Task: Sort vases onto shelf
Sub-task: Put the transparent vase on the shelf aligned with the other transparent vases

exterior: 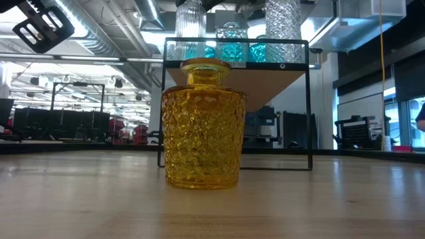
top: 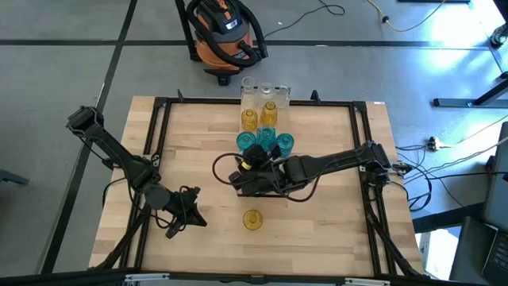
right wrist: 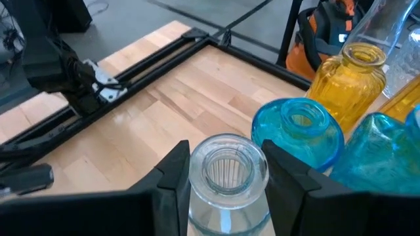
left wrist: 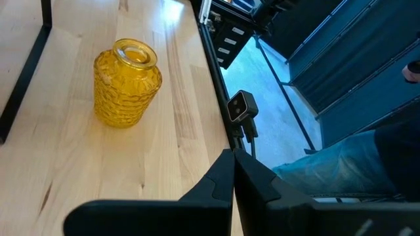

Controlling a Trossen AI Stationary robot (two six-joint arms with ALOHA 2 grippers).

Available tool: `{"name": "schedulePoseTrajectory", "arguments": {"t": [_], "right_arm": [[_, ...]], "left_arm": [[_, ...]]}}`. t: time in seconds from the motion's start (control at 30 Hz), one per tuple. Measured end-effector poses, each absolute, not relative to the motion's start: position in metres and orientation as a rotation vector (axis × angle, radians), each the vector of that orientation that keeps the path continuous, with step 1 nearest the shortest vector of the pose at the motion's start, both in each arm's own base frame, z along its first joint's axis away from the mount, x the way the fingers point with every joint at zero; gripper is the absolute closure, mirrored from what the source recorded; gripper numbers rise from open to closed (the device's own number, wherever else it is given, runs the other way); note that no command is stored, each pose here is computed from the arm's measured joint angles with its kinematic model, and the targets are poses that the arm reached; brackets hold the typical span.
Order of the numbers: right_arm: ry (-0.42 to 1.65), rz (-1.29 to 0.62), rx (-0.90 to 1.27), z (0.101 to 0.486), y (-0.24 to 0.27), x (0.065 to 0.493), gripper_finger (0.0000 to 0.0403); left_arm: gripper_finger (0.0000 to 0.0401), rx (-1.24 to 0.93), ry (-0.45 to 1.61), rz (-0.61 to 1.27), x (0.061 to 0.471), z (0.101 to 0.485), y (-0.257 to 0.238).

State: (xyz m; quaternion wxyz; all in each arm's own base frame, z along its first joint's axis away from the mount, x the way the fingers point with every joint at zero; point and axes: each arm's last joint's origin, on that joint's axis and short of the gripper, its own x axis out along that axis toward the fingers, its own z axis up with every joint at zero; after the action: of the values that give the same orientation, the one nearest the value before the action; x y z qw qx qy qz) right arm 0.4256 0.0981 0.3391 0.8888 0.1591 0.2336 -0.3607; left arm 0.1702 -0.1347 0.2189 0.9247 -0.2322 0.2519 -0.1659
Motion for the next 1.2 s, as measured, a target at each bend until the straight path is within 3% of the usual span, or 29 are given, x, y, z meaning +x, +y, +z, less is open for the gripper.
{"name": "schedulePoseTrajectory", "arguments": {"t": [1.2], "right_arm": [[0.561, -0.723, 0.324, 0.3473, 0.0968, 0.4195, 0.027]], "left_arm": [[0.0401, -0.468, 0.516, -0.342, 0.1702, 0.2188, -0.1347]]}}
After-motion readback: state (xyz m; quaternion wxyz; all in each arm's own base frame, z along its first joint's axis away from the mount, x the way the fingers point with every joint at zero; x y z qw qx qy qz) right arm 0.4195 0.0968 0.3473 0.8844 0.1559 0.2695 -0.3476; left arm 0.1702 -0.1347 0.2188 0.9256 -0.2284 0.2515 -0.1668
